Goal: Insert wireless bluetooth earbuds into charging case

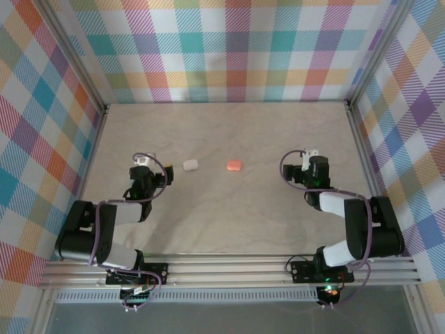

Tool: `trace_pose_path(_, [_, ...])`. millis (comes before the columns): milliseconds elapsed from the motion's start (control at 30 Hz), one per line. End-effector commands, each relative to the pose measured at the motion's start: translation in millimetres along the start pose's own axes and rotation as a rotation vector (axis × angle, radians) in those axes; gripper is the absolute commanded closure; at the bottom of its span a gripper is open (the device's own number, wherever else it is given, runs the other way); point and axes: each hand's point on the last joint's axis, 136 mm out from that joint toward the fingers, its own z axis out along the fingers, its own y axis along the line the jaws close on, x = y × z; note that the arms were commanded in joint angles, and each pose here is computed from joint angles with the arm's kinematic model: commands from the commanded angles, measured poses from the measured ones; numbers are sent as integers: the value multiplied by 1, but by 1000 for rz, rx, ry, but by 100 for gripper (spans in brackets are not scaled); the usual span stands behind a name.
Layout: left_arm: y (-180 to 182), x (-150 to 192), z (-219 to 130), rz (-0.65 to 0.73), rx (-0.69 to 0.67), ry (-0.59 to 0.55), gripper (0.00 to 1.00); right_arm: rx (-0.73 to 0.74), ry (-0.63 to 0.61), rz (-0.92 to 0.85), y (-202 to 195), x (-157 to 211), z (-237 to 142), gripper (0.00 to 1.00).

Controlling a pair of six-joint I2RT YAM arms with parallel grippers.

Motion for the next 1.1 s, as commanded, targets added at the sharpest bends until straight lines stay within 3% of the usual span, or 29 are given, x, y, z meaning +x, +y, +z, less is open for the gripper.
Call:
trace_pose_path(0, [-5, -4, 10, 13, 41, -50, 0, 7, -168, 43, -12, -33, 2, 0])
trace_pose_path(133, [1, 0, 21, -18, 36, 26, 0, 41, -223, 107, -27, -22, -4, 0])
trace_pose_path(1067, [3, -2, 22, -23, 33, 18, 0, 51, -192, 104, -28, -23, 1, 0])
